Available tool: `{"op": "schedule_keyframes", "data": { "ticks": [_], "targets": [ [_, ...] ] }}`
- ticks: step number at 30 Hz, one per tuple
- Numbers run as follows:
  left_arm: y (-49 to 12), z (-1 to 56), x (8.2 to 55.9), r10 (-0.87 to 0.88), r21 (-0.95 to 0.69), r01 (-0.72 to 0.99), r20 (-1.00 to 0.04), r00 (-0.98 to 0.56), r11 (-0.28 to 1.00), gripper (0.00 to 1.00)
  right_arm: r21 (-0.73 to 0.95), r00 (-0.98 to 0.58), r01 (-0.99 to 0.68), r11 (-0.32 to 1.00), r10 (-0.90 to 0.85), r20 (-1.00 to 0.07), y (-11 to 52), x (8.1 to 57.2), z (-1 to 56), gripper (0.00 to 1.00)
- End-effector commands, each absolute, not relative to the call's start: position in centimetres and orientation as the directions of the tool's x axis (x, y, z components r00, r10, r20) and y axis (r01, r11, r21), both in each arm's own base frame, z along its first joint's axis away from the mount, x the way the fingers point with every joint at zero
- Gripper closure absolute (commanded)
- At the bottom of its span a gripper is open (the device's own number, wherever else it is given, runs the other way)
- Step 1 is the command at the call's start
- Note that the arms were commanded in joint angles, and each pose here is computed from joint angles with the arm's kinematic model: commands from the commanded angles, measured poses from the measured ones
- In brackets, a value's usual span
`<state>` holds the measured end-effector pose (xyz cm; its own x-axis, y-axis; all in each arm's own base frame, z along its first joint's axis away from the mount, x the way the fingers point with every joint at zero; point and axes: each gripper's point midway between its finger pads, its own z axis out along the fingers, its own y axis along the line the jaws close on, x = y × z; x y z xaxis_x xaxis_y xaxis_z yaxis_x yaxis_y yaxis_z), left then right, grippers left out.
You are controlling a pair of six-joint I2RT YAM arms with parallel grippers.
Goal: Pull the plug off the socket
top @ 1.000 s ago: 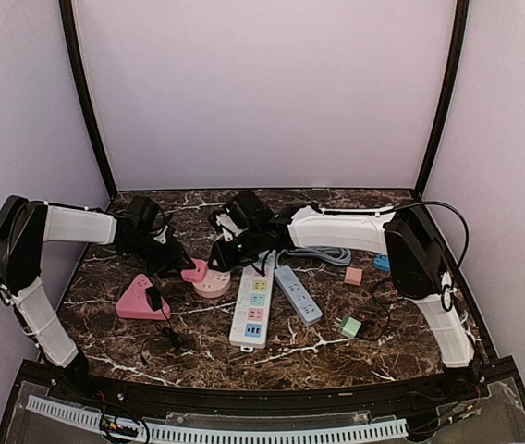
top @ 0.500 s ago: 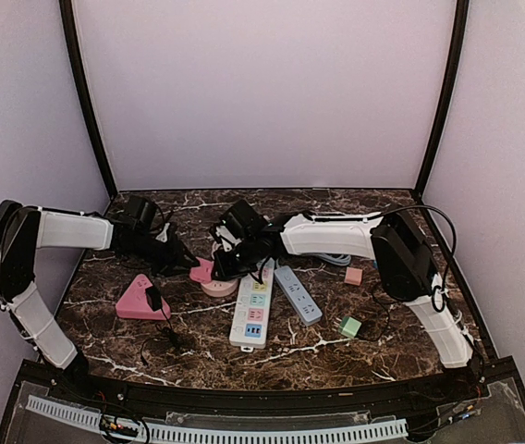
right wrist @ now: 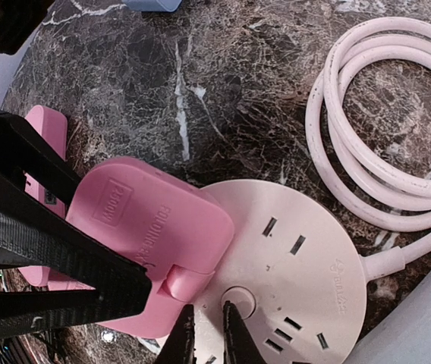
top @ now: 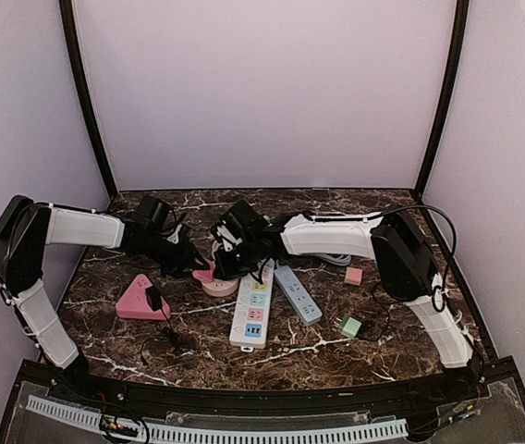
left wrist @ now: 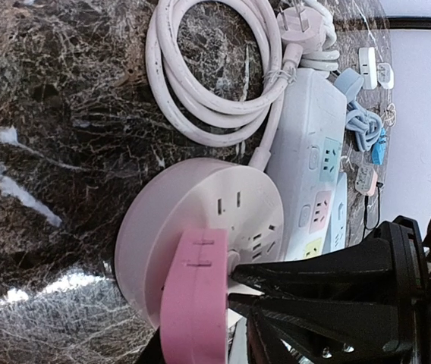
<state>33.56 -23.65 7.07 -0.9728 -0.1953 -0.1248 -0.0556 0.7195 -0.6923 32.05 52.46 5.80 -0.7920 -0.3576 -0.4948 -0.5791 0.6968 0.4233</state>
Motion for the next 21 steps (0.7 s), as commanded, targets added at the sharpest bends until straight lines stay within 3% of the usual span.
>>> {"op": "schedule_keyframes", "data": {
  "ticks": [1, 7, 21],
  "targets": [
    [-24.0, 6.6, 33.2, -0.171, -0.672, -0.055, -0.107, -0.979, 0.738, 0.76, 0.38, -0.789, -0.571, 0.728, -0.358, -0.499, 51.4, 32.6, 5.2, 0.88],
    [-24.0, 6.7, 33.2, -0.176, -0.672, -0.061, -0.105, -0.979, 0.738, 1.0, 0.334, -0.782, -0.572, 0.749, -0.373, -0.5, 50.7, 32.8, 4.5, 0.91],
    [-25.9, 9.9, 33.9, -0.185, -0.79, 0.024, -0.172, -0.968, 0.613, 1.0, 0.278, -0.779, -0.585, 0.762, -0.432, -0.454, 50.3, 32.1, 1.9, 0.97]
  ]
}}
